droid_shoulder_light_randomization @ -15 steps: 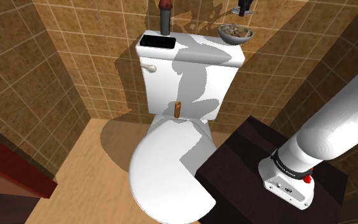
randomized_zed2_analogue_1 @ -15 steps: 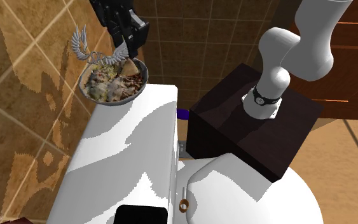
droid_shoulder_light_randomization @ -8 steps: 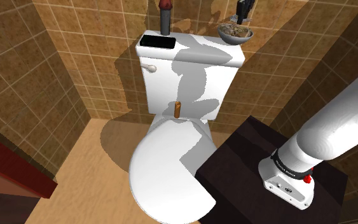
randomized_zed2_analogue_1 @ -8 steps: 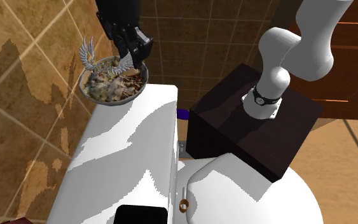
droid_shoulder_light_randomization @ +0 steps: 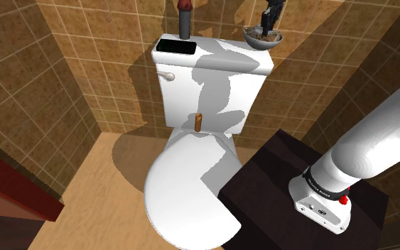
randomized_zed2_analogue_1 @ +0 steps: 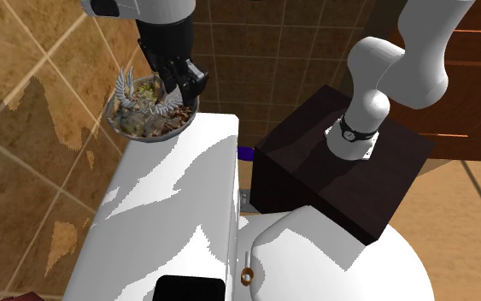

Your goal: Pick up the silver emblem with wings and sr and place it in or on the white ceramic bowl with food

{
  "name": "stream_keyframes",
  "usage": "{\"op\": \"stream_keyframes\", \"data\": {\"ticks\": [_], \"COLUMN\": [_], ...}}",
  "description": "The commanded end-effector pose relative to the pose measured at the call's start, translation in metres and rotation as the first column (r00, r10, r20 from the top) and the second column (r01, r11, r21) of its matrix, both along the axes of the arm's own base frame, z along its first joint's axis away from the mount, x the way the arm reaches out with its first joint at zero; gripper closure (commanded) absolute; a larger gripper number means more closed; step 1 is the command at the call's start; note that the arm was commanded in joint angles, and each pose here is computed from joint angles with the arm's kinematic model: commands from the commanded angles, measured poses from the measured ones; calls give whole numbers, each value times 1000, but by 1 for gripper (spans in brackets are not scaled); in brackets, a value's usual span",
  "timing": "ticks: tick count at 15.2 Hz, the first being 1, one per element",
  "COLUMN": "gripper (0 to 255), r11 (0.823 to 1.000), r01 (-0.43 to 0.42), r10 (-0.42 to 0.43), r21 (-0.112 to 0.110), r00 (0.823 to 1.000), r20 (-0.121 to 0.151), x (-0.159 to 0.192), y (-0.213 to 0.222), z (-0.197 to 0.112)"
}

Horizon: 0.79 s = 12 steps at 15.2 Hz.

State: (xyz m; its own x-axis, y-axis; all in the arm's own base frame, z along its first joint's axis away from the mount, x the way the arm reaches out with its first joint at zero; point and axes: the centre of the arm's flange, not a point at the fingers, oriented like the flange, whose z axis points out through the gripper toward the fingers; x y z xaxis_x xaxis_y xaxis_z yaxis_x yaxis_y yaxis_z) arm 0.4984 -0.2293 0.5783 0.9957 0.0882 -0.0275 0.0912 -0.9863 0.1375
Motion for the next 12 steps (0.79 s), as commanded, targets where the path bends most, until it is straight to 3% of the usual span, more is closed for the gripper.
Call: {"op": "stream_keyframes", "data": {"ticks": [1, 6, 7, 12], "gripper": [255, 255, 0, 0], "r11": [1000, 1000, 1000, 1000], "r01": [0, 0, 0, 0], "r10": [0, 0, 0, 0], "r21": [0, 0, 0, 0], "r00": [1000, 1000, 1000, 1000], "r20": [0, 0, 0, 0], "x": [0, 0, 0, 0], "y": [0, 0, 0, 0], "z": [-2, -2, -2, -2]}}
